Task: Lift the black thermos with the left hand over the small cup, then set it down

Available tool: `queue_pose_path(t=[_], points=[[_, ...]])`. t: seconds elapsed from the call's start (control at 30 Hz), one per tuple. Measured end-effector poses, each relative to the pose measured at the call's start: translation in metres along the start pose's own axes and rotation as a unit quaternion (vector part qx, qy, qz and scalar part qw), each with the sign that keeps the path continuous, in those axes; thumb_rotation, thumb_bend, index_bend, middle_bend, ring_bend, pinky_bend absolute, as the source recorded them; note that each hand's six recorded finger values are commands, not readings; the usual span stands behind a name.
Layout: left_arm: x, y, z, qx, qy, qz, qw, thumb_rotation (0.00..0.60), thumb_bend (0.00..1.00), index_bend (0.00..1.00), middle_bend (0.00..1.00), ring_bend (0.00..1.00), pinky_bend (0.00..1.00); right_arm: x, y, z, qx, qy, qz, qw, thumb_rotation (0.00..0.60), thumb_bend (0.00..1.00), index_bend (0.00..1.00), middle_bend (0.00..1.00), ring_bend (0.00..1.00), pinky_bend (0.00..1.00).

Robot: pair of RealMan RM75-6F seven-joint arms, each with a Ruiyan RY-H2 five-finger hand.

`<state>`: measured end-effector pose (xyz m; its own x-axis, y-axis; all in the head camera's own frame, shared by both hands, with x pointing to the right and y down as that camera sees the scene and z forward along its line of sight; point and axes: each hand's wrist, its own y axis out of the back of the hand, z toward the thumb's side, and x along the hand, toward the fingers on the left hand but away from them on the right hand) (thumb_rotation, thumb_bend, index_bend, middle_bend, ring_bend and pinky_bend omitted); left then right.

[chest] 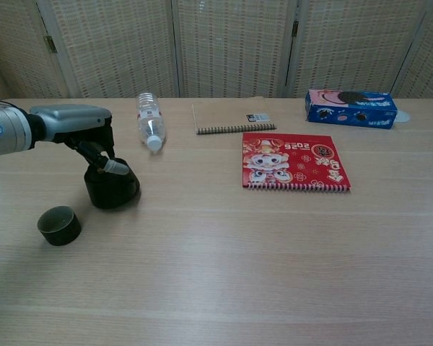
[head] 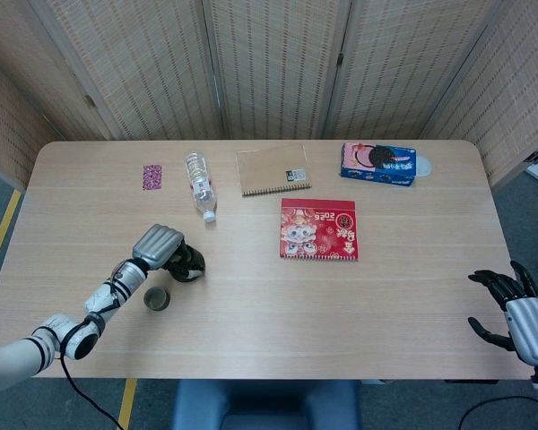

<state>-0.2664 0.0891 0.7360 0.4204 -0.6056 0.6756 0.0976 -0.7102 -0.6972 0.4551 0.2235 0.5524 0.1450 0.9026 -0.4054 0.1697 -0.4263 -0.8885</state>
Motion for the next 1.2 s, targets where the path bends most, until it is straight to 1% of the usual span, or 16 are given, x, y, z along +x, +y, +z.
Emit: queue_pose_path(t=[0.2, 0.3, 0.37, 0.43, 0.53, 0.73, 0.9, 1.0, 1.07, 1.2], points=[[-0.002, 0.007, -0.002, -0.003, 0.008, 0.016, 0.9998, 0.278, 0.18, 1.00, 1.00, 0.94, 0.53, 0.000, 0.000, 0.000, 0.000, 0.001, -0.001, 1.0000, 0.600, 0.27, 0.23, 0.26, 0.24, 0.04], [-0.004, 0.009, -0.003, -0.007, 0.013, 0.023, 0.9996, 0.274, 0.24, 1.00, 1.00, 0.95, 0.54, 0.000, 0.001, 0.001, 0.000, 0.002, -0.002, 1.0000, 0.600, 0.27, 0.23, 0.26, 0.24, 0.04], [-0.005, 0.011, -0.003, -0.008, 0.016, 0.026, 0.9995, 0.246, 0.28, 1.00, 1.00, 0.95, 0.54, 0.000, 0.000, 0.001, -0.001, 0.003, -0.002, 1.0000, 0.600, 0.27, 0.23, 0.26, 0.24, 0.04], [-0.007, 0.013, -0.003, -0.014, 0.020, 0.030, 0.9992, 0.200, 0.33, 1.00, 1.00, 0.96, 0.55, 0.000, 0.000, 0.001, -0.001, 0.003, -0.002, 1.0000, 0.600, 0.27, 0.23, 0.26, 0.24, 0.04], [-0.011, 0.016, -0.005, -0.024, 0.029, 0.039, 0.9985, 0.163, 0.36, 1.00, 1.00, 0.96, 0.55, 0.001, 0.000, 0.001, -0.001, 0.003, -0.002, 1.0000, 0.600, 0.27, 0.23, 0.26, 0.24, 0.04], [-0.020, 0.020, -0.010, -0.031, 0.040, 0.052, 0.9973, 0.158, 0.40, 1.00, 1.00, 0.96, 0.55, 0.000, 0.005, 0.002, 0.001, 0.007, -0.008, 0.9999, 0.600, 0.27, 0.23, 0.26, 0.24, 0.04], [-0.030, 0.025, -0.014, -0.022, 0.045, 0.070, 0.9963, 0.162, 0.42, 1.00, 1.00, 0.96, 0.55, -0.003, 0.008, 0.006, 0.004, 0.013, -0.012, 0.9998, 0.600, 0.27, 0.23, 0.26, 0.24, 0.04], [-0.037, 0.028, -0.017, -0.017, 0.047, 0.080, 0.9955, 0.161, 0.45, 1.00, 1.00, 0.96, 0.55, -0.005, 0.009, 0.009, 0.005, 0.019, -0.012, 0.9997, 0.600, 0.27, 0.23, 0.26, 0.24, 0.04], [-0.041, 0.030, -0.019, -0.014, 0.049, 0.085, 0.9951, 0.164, 0.48, 1.00, 1.00, 0.96, 0.55, -0.006, 0.010, 0.011, 0.006, 0.022, -0.013, 0.9997, 0.600, 0.27, 0.23, 0.26, 0.24, 0.04], [-0.050, 0.034, -0.025, -0.010, 0.052, 0.096, 0.9940, 0.187, 0.49, 1.00, 1.00, 0.96, 0.55, -0.009, 0.012, 0.015, 0.009, 0.029, -0.014, 0.9994, 0.600, 0.27, 0.23, 0.26, 0.24, 0.04]])
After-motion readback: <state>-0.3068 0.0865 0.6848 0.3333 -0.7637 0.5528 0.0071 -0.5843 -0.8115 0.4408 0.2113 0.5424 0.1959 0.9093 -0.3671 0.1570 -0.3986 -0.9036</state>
